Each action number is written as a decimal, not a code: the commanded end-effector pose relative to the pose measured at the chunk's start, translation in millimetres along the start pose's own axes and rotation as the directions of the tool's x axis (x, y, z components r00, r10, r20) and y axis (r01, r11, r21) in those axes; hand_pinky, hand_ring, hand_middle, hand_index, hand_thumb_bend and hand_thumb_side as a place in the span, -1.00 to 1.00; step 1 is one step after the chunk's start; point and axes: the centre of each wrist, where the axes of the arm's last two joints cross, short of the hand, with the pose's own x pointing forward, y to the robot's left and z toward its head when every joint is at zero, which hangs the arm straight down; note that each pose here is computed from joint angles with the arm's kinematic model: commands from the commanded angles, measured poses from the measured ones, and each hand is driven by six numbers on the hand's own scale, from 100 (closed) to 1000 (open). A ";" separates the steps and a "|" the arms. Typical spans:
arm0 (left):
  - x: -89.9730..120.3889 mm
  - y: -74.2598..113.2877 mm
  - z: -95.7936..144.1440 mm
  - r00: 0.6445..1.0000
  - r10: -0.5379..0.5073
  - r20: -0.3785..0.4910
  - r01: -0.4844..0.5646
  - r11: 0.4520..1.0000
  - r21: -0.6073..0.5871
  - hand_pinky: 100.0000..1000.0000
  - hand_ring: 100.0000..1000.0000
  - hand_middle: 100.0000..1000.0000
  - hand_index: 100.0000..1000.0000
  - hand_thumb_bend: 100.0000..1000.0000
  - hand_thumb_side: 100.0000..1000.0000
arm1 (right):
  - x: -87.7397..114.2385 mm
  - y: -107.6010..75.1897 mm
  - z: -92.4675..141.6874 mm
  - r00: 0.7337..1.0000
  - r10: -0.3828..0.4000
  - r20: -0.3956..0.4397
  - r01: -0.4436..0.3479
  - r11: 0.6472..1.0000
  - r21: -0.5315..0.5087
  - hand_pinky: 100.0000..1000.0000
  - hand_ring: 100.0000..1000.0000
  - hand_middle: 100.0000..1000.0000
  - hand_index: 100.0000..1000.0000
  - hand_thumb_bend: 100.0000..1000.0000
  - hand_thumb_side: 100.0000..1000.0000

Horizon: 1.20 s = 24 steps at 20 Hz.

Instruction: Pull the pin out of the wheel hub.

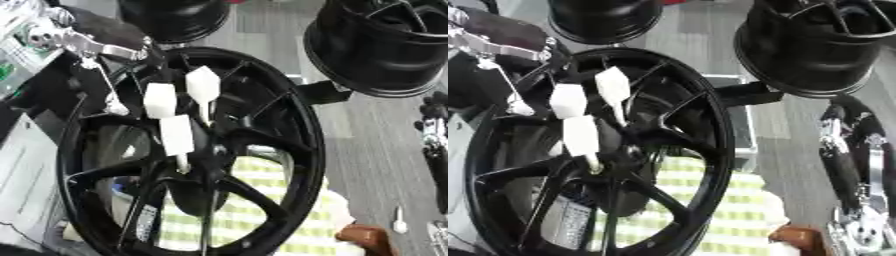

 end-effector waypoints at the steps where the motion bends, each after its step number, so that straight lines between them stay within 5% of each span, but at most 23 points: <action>1: -4.5 12.2 10.0 0.996 -0.091 0.020 0.092 0.993 -0.069 0.46 0.44 0.40 0.64 -0.27 -0.54 | 5.5 -1.7 -2.7 1.000 -0.008 0.025 0.008 1.000 -0.005 0.50 0.64 0.51 0.65 -1.00 0.26; 10: -4.4 13.5 6.9 0.998 -0.041 0.037 0.043 0.998 -0.052 0.47 0.44 0.36 0.66 -0.15 -0.04 | 5.3 -1.6 -2.4 1.000 -0.010 0.019 0.010 1.000 -0.009 0.50 0.64 0.51 0.65 -1.00 0.26; 24: -2.6 17.3 6.1 0.999 -0.044 0.022 0.045 0.998 -0.046 0.44 0.40 0.28 0.61 -0.26 -0.06 | 5.4 -1.5 -2.4 1.000 -0.012 0.020 0.012 1.000 -0.006 0.50 0.64 0.51 0.65 -1.00 0.26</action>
